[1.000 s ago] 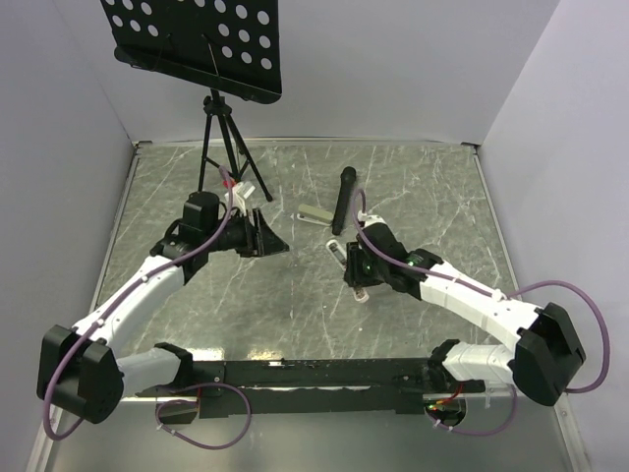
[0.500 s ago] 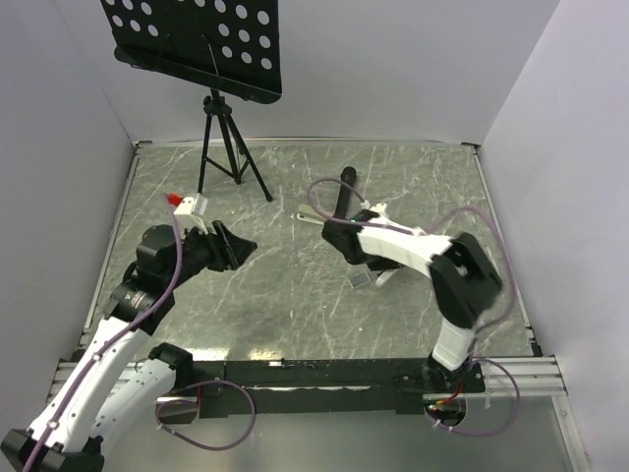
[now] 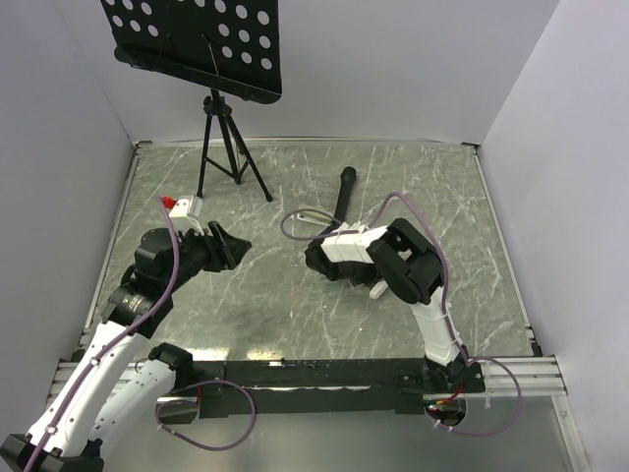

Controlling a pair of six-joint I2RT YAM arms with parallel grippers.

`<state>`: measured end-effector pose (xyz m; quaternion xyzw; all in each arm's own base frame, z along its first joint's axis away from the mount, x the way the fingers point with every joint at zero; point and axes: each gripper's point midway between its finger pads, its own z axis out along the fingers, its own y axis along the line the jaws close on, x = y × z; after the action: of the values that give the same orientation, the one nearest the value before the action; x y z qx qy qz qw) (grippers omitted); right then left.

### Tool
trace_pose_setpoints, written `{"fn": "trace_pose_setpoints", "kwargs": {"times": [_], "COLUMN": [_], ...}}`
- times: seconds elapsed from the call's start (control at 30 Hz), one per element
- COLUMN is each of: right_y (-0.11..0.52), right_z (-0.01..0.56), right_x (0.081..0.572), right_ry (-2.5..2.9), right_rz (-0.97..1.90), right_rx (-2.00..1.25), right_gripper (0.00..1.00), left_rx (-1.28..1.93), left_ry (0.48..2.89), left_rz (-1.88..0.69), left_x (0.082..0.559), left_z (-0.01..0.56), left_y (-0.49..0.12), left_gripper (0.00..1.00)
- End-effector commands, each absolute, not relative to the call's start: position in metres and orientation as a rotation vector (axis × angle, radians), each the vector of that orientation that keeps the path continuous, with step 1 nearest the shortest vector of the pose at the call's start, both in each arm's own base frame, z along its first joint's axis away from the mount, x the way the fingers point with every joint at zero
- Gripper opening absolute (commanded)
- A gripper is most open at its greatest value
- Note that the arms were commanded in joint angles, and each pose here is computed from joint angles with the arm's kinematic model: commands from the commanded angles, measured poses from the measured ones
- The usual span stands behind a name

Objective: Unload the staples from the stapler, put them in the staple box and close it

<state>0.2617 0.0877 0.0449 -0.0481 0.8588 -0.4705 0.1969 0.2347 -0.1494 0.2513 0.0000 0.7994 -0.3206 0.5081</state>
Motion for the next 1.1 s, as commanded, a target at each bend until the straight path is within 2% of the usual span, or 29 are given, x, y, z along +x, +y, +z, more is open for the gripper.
{"fn": "trace_pose_setpoints", "kwargs": {"times": [0.0, 0.17, 0.33, 0.43, 0.7, 0.93, 1.07], "right_y": [0.071, 0.07, 0.082, 0.088, 0.08, 0.087, 0.093], "right_z": [0.084, 0.104, 0.122, 0.102, 0.072, 0.133, 0.144], "right_x": [0.248, 0.257, 0.268, 0.268, 0.26, 0.281, 0.285], "right_ry": [2.408, 2.381, 2.388, 2.437, 2.468, 2.375, 2.38], "right_rz": [-1.552, -1.547, -1.396, -1.324, -1.488, -1.389, -1.26], "right_rx": [-0.375, -0.384, -0.323, -0.359, -0.491, -0.368, -0.332], "right_gripper": [0.21, 0.23, 0.22, 0.22, 0.22, 0.22, 0.23], "left_rx": [-0.002, -0.012, -0.029, -0.039, -0.044, -0.03, -0.05], "left_ry": [1.894, 1.882, 1.882, 1.882, 1.888, 1.917, 1.941], "left_rz": [-0.758, -0.752, -0.742, -0.742, -0.744, -0.772, -0.78], "left_x": [0.236, 0.236, 0.237, 0.237, 0.237, 0.237, 0.239], "left_z": [0.258, 0.261, 0.26, 0.26, 0.259, 0.254, 0.25], "left_y": [-0.147, -0.145, -0.142, -0.142, -0.142, -0.148, -0.15], "left_gripper": [0.61, 0.61, 0.61, 0.61, 0.61, 0.61, 0.61]}}
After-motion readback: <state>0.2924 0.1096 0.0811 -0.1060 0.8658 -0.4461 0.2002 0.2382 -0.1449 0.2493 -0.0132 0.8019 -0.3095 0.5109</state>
